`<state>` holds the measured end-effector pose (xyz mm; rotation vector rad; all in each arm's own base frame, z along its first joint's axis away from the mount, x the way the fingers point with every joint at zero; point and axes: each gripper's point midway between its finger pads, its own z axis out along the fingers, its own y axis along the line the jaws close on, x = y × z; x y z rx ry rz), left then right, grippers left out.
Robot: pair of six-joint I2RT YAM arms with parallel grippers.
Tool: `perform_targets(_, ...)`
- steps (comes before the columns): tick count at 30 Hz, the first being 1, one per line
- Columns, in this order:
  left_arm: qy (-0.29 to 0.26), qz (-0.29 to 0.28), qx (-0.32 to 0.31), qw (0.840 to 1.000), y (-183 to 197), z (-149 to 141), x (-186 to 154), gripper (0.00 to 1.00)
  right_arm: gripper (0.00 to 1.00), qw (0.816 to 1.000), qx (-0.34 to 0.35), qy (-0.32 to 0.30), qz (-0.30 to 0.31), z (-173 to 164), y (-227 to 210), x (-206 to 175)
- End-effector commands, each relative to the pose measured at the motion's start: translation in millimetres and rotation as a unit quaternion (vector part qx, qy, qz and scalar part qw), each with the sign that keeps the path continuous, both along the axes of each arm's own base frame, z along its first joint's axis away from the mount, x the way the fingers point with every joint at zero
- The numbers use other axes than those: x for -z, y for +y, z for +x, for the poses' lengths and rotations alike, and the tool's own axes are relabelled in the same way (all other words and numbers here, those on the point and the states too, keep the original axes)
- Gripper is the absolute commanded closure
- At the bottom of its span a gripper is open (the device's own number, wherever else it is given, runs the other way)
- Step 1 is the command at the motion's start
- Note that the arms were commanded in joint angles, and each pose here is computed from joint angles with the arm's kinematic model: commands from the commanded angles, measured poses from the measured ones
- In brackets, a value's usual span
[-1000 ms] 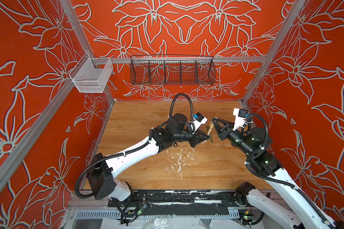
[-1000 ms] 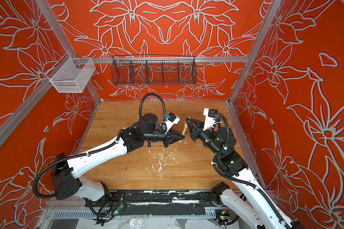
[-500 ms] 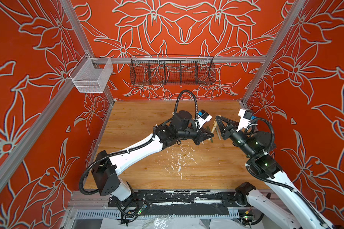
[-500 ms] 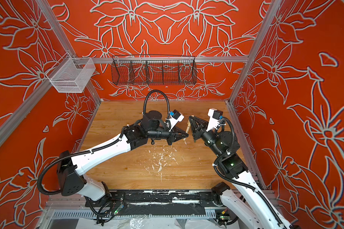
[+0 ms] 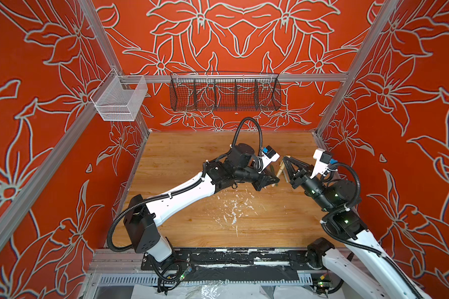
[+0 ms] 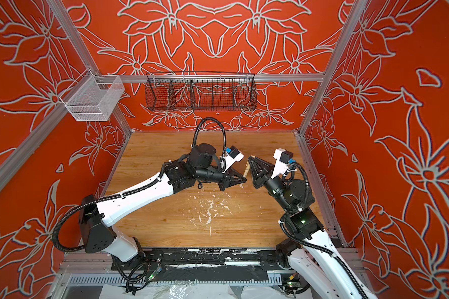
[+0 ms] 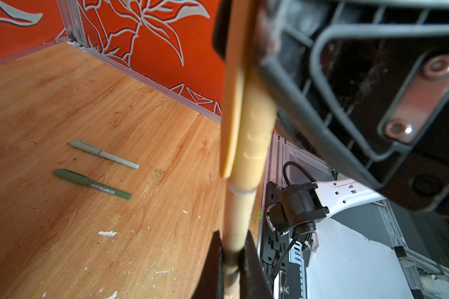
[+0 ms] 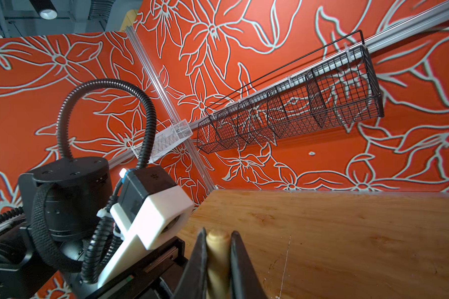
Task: Insert pens into pen caps
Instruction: Put on the pen cap to the pen.
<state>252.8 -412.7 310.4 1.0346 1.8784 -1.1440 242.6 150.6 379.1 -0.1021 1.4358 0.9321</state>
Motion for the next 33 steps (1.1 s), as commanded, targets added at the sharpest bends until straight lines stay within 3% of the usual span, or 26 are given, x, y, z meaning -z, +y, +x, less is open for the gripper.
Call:
perform_targets(1, -0.111, -0.133, -0.119, 0.978, 24, 62, -107, 1.0, 1.0, 0.989, -0.106, 0.096, -0.032, -21, 32, 63)
perform_targets(15, -0.112, -0.159, -0.131, 0.972, 23, 73, -124, 1.0, 1.0, 0.987, -0.11, 0.108, -0.037, -20, 38, 78)
perform_targets(20, -0.088, -0.14, -0.136, 0.977, 20, 77, -107, 1.0, 1.0, 0.992, -0.06, 0.11, -0.033, -7, 26, 60)
perform_targets(25, -0.053, -0.095, -0.133, 0.985, 21, 74, -69, 1.0, 1.0, 0.994, -0.015, 0.107, -0.035, 9, 18, 31)
perform_targets(26, -0.049, -0.09, -0.134, 0.986, 23, 72, -63, 0.92, 1.0, 0.994, -0.01, 0.106, -0.038, 14, 18, 27)
perform_targets(30, -0.047, -0.082, -0.161, 0.982, 35, 72, -53, 0.41, 1.0, 0.993, -0.009, 0.109, -0.046, 29, 26, 18)
perform_targets(33, -0.057, -0.07, -0.175, 0.98, 43, 72, -51, 0.22, 1.0, 0.992, -0.007, 0.115, -0.051, 36, 30, 16)
